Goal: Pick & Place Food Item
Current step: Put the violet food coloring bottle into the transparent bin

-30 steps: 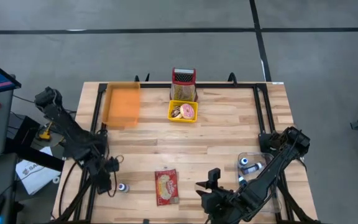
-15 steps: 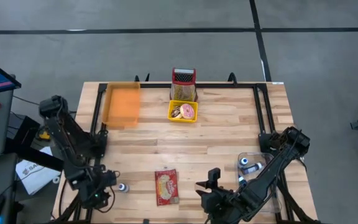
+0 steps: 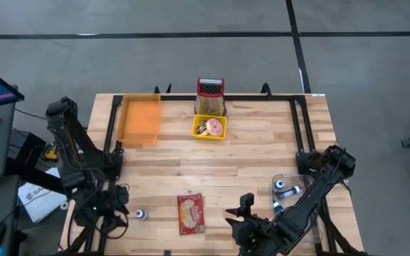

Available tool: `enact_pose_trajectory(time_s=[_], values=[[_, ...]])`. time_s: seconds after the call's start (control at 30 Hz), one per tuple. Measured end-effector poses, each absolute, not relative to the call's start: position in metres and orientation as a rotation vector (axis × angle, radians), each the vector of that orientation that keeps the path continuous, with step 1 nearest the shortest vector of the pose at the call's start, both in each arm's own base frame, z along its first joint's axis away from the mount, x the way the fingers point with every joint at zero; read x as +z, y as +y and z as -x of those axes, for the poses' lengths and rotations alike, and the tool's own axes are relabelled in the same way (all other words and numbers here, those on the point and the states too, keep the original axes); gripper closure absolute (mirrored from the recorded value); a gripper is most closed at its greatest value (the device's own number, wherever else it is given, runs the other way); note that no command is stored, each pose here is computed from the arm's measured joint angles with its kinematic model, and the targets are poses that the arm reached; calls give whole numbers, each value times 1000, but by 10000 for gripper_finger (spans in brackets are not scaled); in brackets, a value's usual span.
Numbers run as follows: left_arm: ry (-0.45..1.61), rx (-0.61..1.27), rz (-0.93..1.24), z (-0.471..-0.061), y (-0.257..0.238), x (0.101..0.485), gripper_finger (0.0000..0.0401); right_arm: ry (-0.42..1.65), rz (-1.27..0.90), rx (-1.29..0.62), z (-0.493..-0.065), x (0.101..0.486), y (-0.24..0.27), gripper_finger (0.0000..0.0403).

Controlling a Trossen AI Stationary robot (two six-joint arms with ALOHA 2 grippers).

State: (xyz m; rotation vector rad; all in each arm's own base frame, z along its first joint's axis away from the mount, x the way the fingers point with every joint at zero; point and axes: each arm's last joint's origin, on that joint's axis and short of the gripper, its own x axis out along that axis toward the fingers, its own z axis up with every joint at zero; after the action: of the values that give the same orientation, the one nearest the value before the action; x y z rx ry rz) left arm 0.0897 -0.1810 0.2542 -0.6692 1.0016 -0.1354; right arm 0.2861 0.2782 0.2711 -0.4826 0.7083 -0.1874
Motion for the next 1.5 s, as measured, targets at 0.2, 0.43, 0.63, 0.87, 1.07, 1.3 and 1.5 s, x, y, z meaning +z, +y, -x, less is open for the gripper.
enact_pose_trajectory(time_s=[0.2, 0.43, 0.63, 0.87, 1.07, 1.3, 1.5], values=[[1045, -17, 524, -97, -178, 237, 150, 685, 501, -193, -280, 272, 283, 269], [1088, 45, 397, -106, -195, 209, 150, 667, 516, -212, -278, 272, 285, 269], [1038, 41, 356, -112, -204, 200, 150, 668, 511, -219, -278, 272, 284, 269], [1005, 71, 346, -116, -201, 200, 176, 671, 514, -219, -277, 272, 284, 269], [1014, 84, 348, -119, -195, 189, 199, 672, 511, -220, -276, 272, 284, 269], [955, 85, 327, -123, -194, 189, 250, 671, 511, -214, -275, 272, 286, 269], [808, 84, 277, -135, -193, 194, 292, 671, 510, -216, -275, 272, 286, 269]])
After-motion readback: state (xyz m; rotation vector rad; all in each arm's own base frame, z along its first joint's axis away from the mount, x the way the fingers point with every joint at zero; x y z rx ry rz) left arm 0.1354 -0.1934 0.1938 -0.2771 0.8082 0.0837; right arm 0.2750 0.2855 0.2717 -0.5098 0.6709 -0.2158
